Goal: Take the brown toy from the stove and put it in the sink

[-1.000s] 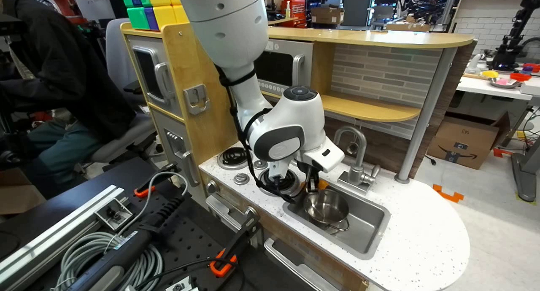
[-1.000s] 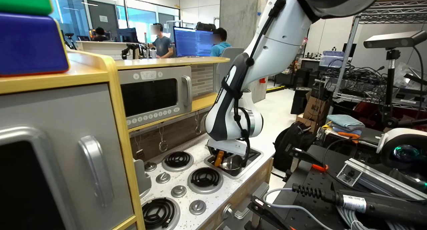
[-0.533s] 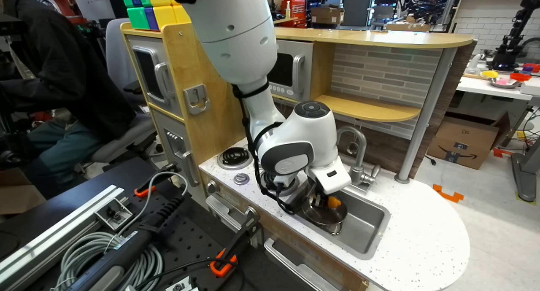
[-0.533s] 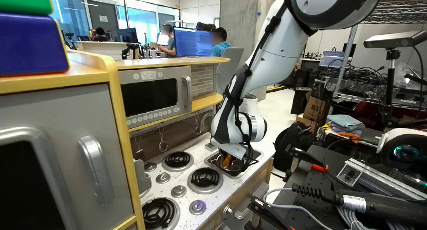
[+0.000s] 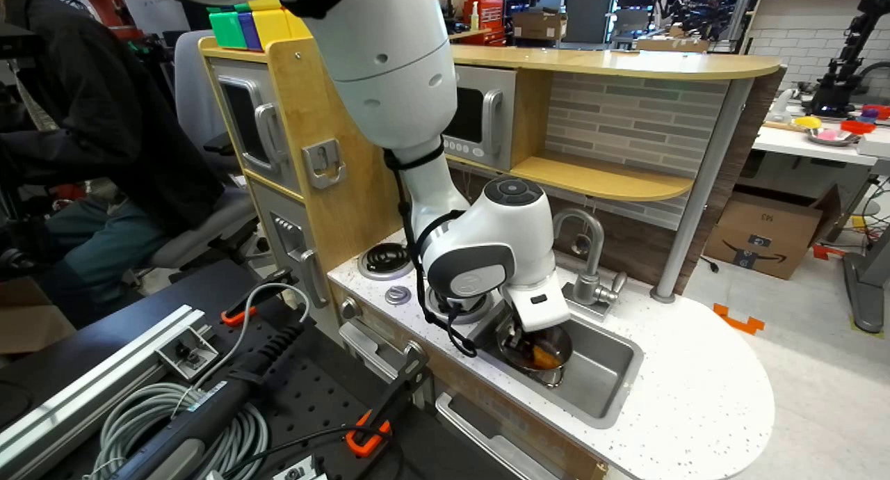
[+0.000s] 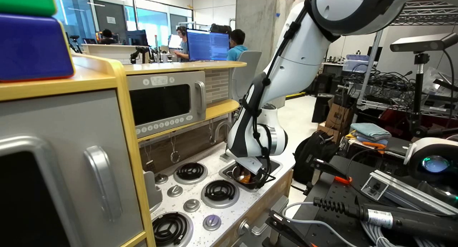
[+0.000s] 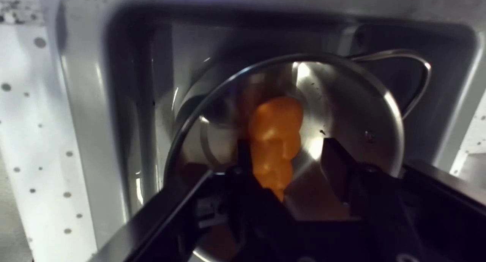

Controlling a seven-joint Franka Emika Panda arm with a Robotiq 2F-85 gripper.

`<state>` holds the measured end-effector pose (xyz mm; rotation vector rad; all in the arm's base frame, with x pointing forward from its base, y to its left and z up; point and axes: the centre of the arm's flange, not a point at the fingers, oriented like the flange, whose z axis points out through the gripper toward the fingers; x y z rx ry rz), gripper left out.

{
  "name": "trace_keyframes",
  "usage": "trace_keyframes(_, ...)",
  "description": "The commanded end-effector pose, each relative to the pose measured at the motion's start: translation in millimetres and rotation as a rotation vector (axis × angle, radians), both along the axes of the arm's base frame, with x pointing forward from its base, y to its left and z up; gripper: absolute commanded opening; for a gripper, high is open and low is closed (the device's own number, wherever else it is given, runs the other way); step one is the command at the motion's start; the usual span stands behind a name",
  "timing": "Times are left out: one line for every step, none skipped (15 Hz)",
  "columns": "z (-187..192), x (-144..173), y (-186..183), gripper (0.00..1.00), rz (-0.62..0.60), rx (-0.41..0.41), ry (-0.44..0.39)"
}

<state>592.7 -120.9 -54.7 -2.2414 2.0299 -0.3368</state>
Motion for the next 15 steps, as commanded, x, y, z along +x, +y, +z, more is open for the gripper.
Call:
trace_keyframes(10.4, 1.6, 15.6, 0.82, -0.001, 0.041, -0.007)
trace_keyframes(21.2, -2.0, 22.7, 0.90, 0.014, 0.052, -0.017)
trace_keyframes(32.3, -4.1, 29.7, 0.97, 0.032, 0.059, -0.033)
trace_keyframes(40.6, -4.6, 36.1, 1.00, 0.044, 0.066, -0.049)
trace_keyframes(57.7, -5.9, 42.9, 1.00, 0.059, 0.079, -0.076)
trace_keyframes(73.7, -6.3, 48.2, 1.00, 0.071, 0.085, -0.102)
trace_keyframes(89.7, -6.5, 52.6, 1.00, 0.081, 0.092, -0.131)
trace_keyframes(105.8, -7.4, 56.2, 1.00, 0.089, 0.099, -0.164)
trace_keyframes(123.0, -9.1, 58.8, 1.00, 0.102, 0.107, -0.193)
trace_keyframes(137.9, -11.2, 61.1, 1.00, 0.116, 0.121, -0.206)
trace_keyframes(154.9, -15.7, 63.2, 1.00, 0.145, 0.164, -0.174)
trace_keyframes(166.1, -20.4, 65.0, 1.00, 0.177, 0.196, -0.148)
trace_keyframes(179.1, -27.9, 67.5, 1.00, 0.199, 0.221, -0.115)
trace_keyframes(141.3, 4.4, 73.2, 1.00, 0.155, 0.169, -0.171)
trace_keyframes(151.0, 0.9, 70.9, 1.00, 0.158, 0.178, -0.167)
